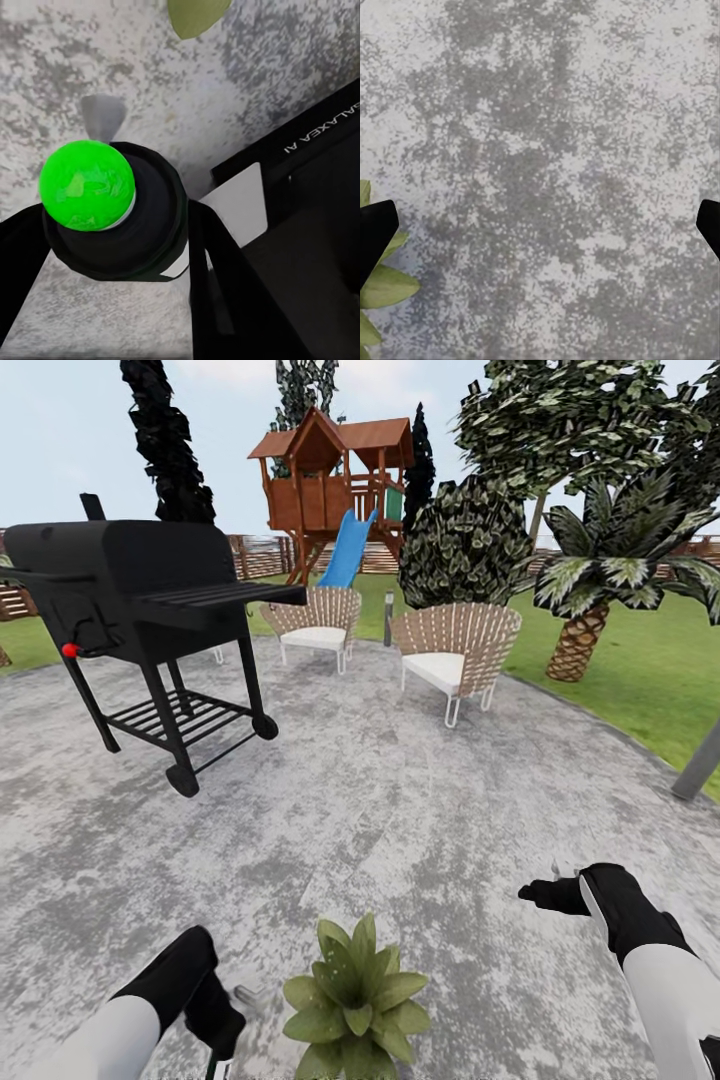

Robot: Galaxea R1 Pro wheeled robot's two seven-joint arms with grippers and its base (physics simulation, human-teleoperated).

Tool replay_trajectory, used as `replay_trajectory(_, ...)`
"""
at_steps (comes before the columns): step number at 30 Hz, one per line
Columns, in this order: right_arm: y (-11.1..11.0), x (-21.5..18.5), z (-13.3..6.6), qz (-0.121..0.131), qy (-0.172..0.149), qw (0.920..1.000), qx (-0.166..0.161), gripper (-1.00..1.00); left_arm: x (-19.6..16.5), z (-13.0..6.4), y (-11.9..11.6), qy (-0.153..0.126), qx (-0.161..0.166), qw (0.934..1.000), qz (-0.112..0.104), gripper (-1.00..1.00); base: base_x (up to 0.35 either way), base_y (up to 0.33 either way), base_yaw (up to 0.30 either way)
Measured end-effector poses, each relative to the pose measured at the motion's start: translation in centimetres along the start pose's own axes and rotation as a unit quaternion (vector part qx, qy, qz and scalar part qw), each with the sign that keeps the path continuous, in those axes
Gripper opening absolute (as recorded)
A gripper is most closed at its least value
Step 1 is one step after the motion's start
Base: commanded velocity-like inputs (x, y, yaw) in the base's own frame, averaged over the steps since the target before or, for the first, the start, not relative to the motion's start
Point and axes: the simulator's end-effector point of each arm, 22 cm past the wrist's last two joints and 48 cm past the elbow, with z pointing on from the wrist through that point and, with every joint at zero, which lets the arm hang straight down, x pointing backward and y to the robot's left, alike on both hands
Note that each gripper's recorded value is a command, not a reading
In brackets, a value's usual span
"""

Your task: Pick up the pesticide atomizer in the garden and spray insectifuge to fully cover both potted plants in the garden.

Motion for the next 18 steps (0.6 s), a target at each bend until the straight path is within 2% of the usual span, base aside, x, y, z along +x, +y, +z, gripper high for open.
replay_trajectory(18, -0.4, 1.1, 1.2, 0.0, 0.014, 0.9999, 0.004, 1.0, 0.3, 0.6, 0.8, 0.008, -0.001, 1.0, -0.005, -1.0, 0.0, 0.0, 0.0)
